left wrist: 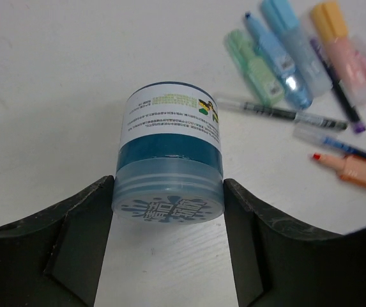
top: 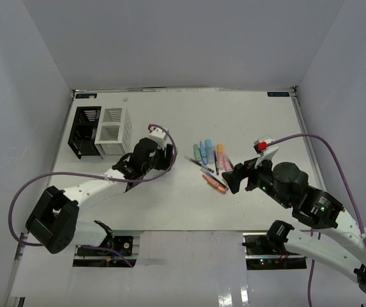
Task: Sort the stationery into containers
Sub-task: Pick up the stationery from the center of the board, then place the stationery in the storage box.
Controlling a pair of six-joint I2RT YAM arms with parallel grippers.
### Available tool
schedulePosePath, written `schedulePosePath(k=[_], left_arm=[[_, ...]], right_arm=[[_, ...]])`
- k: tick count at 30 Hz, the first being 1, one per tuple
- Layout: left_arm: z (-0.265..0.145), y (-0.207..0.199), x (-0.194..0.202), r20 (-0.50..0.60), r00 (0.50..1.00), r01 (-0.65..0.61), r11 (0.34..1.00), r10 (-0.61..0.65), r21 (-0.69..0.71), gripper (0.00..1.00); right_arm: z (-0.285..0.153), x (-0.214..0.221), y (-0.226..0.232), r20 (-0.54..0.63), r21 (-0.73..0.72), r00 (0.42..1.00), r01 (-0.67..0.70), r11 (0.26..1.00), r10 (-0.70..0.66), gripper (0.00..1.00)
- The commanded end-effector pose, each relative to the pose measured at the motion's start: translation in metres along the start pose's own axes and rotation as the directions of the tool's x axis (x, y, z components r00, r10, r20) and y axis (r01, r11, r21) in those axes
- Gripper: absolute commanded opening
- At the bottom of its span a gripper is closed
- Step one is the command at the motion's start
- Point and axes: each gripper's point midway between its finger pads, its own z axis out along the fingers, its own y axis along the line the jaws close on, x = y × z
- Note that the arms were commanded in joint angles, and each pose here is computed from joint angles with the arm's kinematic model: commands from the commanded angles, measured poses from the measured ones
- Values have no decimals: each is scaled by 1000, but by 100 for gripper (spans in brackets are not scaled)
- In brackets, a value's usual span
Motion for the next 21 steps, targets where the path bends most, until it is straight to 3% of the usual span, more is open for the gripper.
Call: schedulePosePath(k=[1, 2, 5, 6, 8, 12, 17, 21], left_arm=[[-29, 10, -70, 30, 999, 40, 998, -39, -53, 0], [-36, 8, -100, 64, 997, 52, 997, -49, -50, 0], [-48, 24, -112, -9, 998, 67, 992, -68, -106, 0], [-55, 32, -141, 30, 996, 88, 989, -85, -123, 0], [-60, 45, -138, -56, 993, 92, 979, -104, -182, 0], [-87, 84, -176, -108, 981, 114, 935, -158, -336, 0], [-96, 121, -187, -199, 959, 88, 881, -201, -464, 0], [-98, 146, -190, -185, 942, 155, 851, -281, -501, 0]], right_arm=[[-6, -29, 10, 62, -40, 998, -23, 999, 25, 100], [-6, -34, 12, 62, -44, 998, -23, 999, 26, 100], [-4, -35, 17, 33, -58, 999, -10, 998, 12, 100], [-5, -41, 19, 38, -62, 999, -8, 998, 11, 100], [-2, -39, 21, 8, -65, 1000, 4, 998, -3, 100], [2, -44, 32, -10, -112, 999, 31, 993, -32, 100], [6, -41, 40, -35, -155, 998, 48, 987, -54, 100], [7, -34, 47, -60, -196, 996, 53, 979, -65, 100]])
